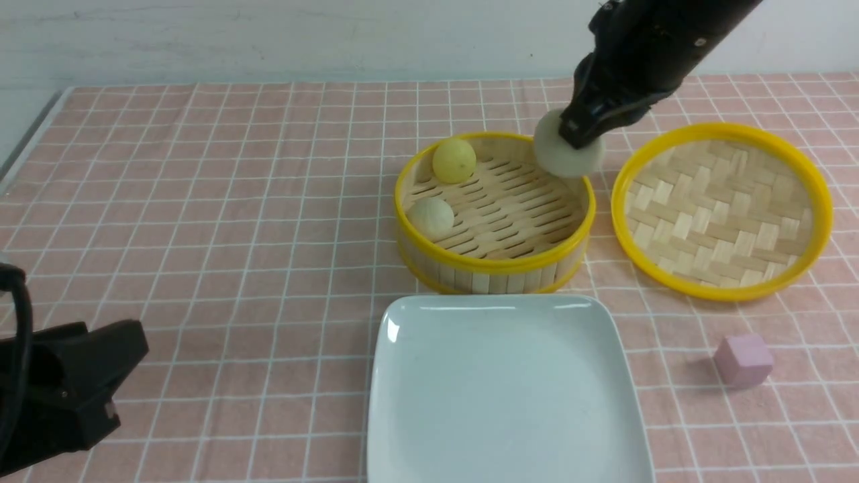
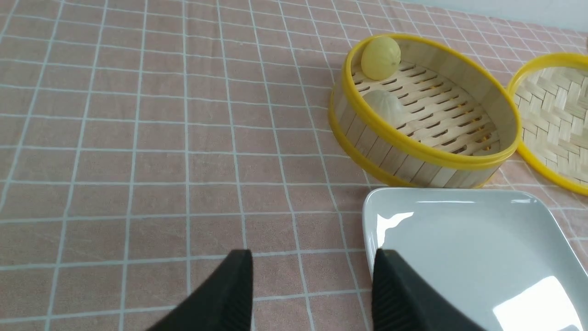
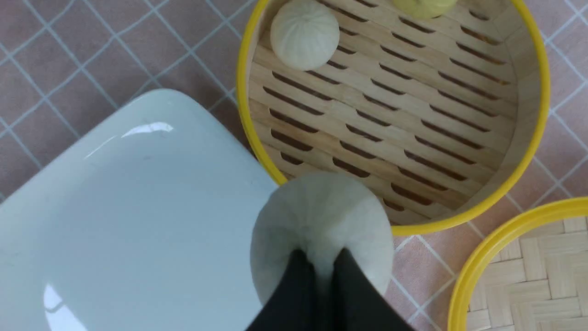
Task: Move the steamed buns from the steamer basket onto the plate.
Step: Use the right arm to put the steamed stuffed bun into the plate
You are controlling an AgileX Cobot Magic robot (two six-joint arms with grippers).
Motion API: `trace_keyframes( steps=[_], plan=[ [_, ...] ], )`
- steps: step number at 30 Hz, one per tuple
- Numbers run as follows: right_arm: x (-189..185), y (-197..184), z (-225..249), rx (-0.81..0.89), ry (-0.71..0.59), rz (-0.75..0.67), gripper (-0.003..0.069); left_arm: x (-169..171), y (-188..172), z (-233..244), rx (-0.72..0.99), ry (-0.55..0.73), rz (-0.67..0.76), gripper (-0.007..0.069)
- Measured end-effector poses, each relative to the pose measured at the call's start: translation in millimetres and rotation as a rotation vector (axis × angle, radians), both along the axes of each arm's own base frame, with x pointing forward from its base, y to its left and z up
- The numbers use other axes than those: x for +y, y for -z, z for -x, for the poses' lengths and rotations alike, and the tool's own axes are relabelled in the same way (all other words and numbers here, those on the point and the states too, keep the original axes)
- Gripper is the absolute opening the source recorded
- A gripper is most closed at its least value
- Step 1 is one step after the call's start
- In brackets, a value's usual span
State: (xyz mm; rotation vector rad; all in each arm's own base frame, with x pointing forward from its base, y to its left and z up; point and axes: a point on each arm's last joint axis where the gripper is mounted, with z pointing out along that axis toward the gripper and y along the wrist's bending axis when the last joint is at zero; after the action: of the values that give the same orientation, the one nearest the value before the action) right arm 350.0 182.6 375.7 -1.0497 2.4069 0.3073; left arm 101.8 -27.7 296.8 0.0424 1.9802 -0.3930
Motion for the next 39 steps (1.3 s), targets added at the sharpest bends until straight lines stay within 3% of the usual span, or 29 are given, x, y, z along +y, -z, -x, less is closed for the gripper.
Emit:
trace_keyframes(
  steps=[7, 13, 24, 31, 39],
  plan=[
    [2.6, 42.5, 6.8, 0.191, 0.053, -0.011, 0.0022, 0.0, 0.0, 0.0, 0.000, 0.000, -0.001, 0.0377],
    [-4.5, 104.9, 24.5, 0.396, 0.061, 0.079, 0.0024, -0.1, 0.3, 0.2, 0.004, 0.002, -0.001, 0.0376],
    [1.2, 133.4, 6.6, 0.280, 0.058, 0.052, 0.0025, -0.1, 0.3, 0.2, 0.004, 0.002, -0.001, 0.0376],
    [5.2, 167.9, -4.1, 0.328, 0.057, 0.089, 0.0027, -0.2, 0.5, 0.3, 0.006, 0.003, -0.001, 0.0376],
    [4.2, 173.4, -4.7, 0.338, 0.051, 0.112, 0.0048, -0.2, 0.5, 0.3, 0.006, 0.003, -0.001, 0.0376]
  ],
)
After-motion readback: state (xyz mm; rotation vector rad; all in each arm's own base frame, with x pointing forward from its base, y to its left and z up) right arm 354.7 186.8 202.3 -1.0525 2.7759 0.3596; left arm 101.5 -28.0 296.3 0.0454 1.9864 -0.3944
